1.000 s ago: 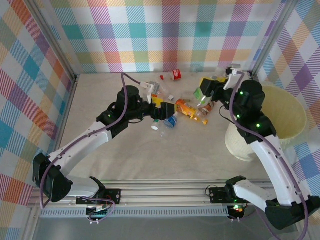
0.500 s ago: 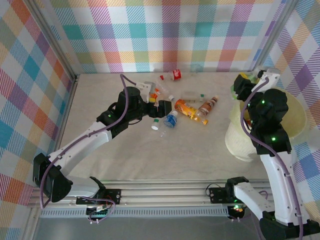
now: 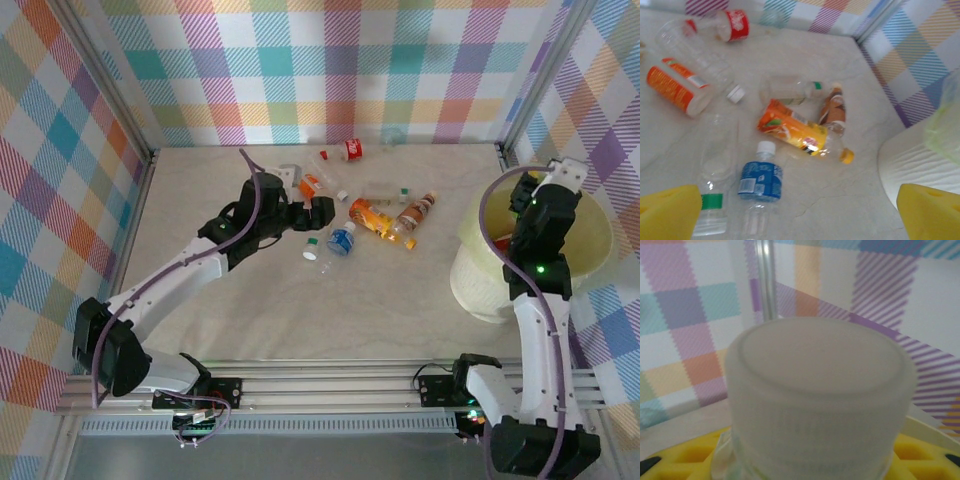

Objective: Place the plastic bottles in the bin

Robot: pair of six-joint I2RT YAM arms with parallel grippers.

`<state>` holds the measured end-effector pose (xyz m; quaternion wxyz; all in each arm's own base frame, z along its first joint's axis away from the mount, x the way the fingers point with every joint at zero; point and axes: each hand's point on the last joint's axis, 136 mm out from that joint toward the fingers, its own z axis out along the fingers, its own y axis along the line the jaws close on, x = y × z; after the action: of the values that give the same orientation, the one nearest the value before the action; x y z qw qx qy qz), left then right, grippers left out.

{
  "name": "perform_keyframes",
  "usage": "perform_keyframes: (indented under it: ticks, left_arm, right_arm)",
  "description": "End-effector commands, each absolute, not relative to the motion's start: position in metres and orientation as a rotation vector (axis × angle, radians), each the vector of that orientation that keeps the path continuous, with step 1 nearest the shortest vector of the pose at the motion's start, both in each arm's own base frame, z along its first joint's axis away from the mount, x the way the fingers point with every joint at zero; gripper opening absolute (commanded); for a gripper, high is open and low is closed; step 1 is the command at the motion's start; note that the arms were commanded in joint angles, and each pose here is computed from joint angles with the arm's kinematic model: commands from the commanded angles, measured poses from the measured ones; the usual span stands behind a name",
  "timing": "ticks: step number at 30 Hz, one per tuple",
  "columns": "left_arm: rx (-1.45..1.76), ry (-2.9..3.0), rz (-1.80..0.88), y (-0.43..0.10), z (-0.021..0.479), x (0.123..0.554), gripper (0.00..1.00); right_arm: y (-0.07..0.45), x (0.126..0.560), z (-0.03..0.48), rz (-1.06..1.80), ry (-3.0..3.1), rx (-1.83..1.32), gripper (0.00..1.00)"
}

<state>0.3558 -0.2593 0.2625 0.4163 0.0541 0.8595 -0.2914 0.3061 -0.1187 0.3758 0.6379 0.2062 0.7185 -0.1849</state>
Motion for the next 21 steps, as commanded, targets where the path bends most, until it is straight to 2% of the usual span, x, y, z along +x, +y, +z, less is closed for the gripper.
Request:
perform_keyframes:
  ticks: [1,6,13,15,21]
  left_arm:
    - [0.026,2.253,-0.691,-0.244,0.232,0.363,1.0]
    - [-0.061,2.337,-0.684,-0.238,0.202,0.373,1.0]
    - [-0.105,2.391,-0.701,-0.242,0.181,0.378,1.0]
    - [-0.115,2.393,-0.702,-0.242,0.178,0.38,1.0]
    - [-0.149,2.394,-0.703,-0.241,0.173,0.382,1.0]
  right_arm:
    - [-0.132,0.307,0.39,-0.416,1.524,0.493,0.37]
    - [-0.141,0.318,0.376,-0.397,1.518,0.479,0.48]
    - [-0.14,0.329,0.356,-0.358,1.681,0.493,0.9]
    - [-0.14,0.326,0.355,-0.359,1.709,0.507,0.99]
    - [-0.131,0.315,0.365,-0.297,1.733,0.527,1.0]
